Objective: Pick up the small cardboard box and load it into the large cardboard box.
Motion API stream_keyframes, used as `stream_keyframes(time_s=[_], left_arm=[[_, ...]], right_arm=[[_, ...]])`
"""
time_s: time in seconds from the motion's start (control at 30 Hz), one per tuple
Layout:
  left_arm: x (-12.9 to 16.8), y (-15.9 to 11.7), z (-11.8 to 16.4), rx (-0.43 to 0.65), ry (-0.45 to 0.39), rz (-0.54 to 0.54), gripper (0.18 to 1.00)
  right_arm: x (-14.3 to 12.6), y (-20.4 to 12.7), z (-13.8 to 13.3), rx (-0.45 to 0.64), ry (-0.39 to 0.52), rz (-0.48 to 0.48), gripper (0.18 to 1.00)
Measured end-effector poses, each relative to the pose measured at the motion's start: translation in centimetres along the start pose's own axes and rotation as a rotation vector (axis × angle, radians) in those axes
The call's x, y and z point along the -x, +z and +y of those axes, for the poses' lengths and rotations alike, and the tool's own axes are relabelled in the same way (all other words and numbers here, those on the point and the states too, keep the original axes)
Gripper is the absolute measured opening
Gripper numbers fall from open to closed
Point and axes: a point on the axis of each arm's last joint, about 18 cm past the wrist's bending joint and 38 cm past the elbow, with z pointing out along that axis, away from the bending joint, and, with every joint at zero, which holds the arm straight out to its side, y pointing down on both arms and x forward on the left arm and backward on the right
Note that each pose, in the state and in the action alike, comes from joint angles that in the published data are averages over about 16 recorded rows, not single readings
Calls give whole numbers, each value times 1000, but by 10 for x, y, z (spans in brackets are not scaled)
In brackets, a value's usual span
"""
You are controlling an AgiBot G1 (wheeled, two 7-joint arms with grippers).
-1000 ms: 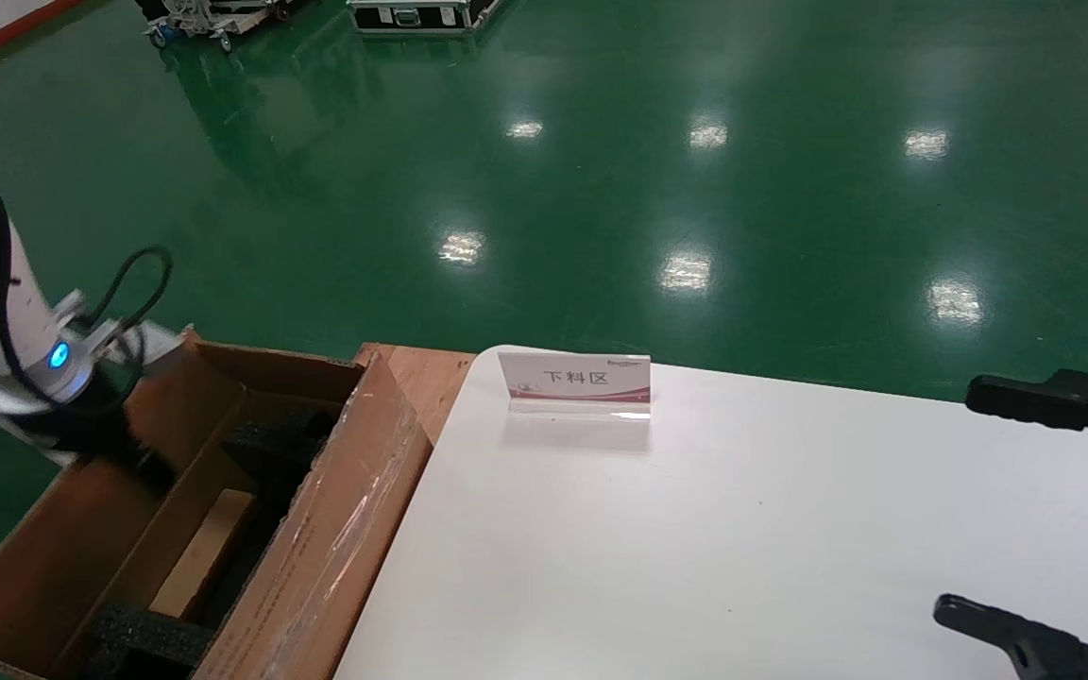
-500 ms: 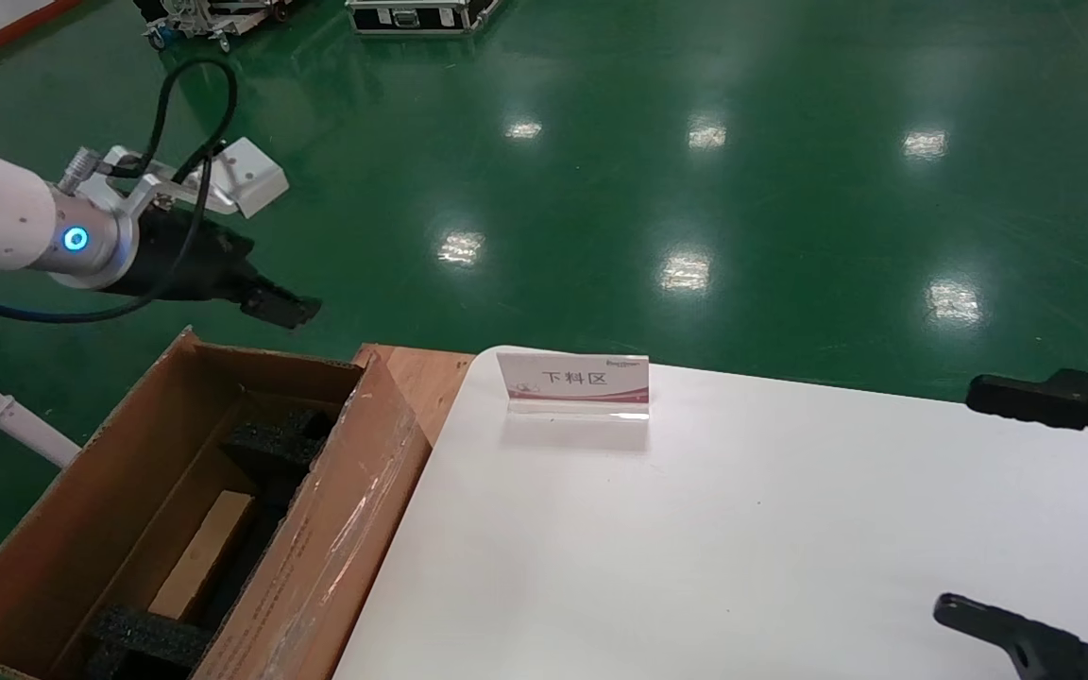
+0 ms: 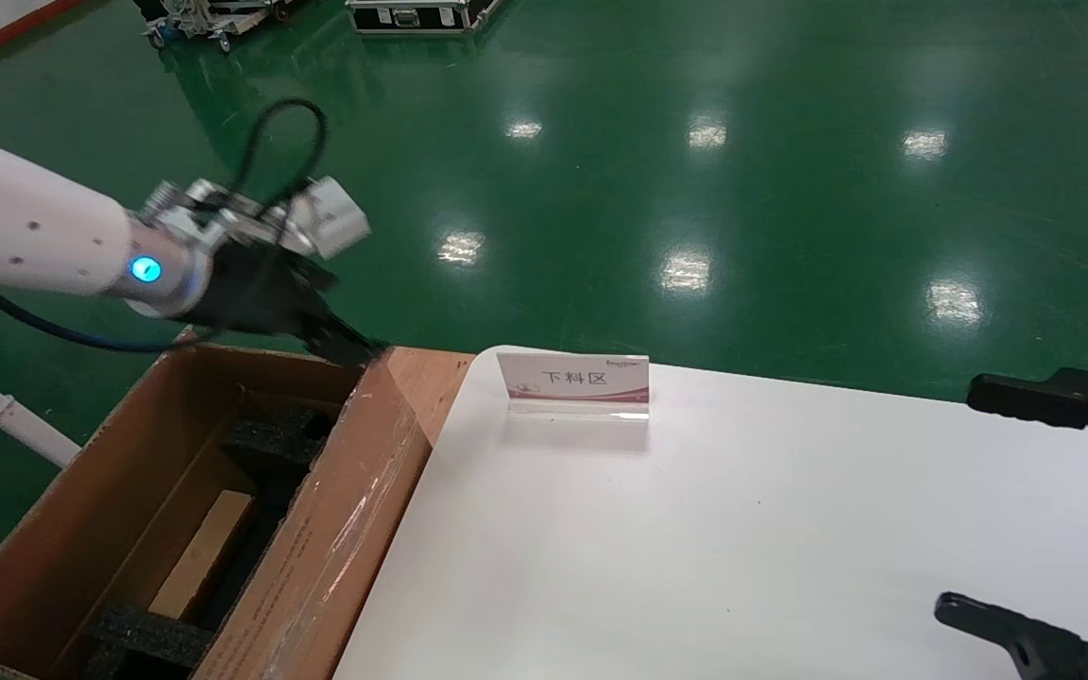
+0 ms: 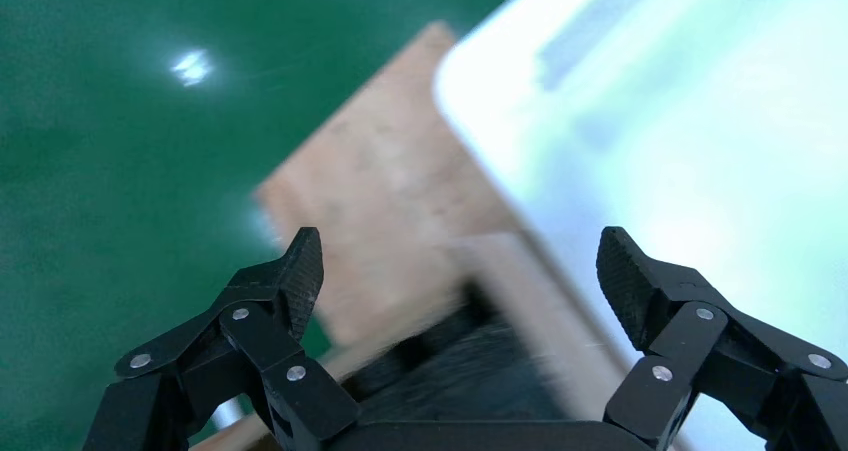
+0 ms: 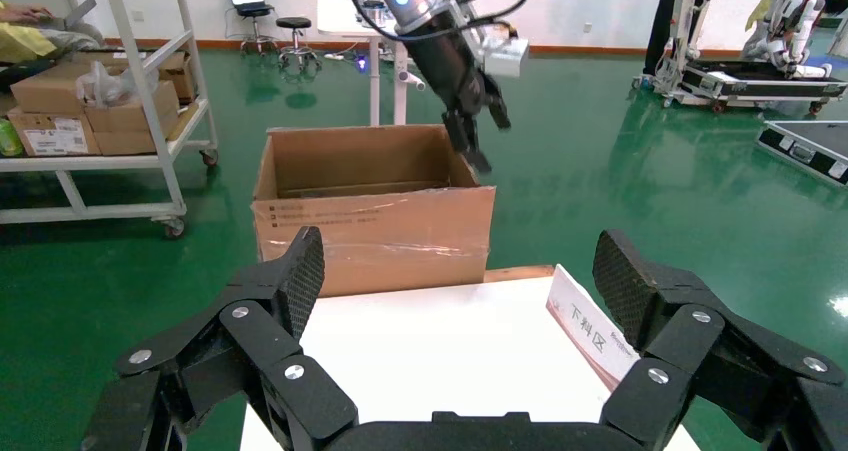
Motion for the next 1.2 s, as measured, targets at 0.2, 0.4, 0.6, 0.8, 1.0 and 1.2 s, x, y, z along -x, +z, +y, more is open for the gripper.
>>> stream_keyframes(time_s=[0.2,0.4,0.6,0.8,1.0,1.2], left_arm=[[-32,10,-11,-48,32,150,1001],[-62,14,-19,-117,64,297,1001],[-88,11,-26,-208,96,439,1001],[-110,4,-31,-322,126,566,1001],[-125,-9,-32,-460,155,673,1001],[-134,-25,-30,-618,183,753,1001]], right_arm=[[0,0,0,0,0,0,1001],[0,0,0,0,0,0,1001],[0,0,0,0,0,0,1001],[0,0,0,0,0,0,1001],[0,0,0,0,0,-1,1001],[0,0,0,0,0,-1,1001]])
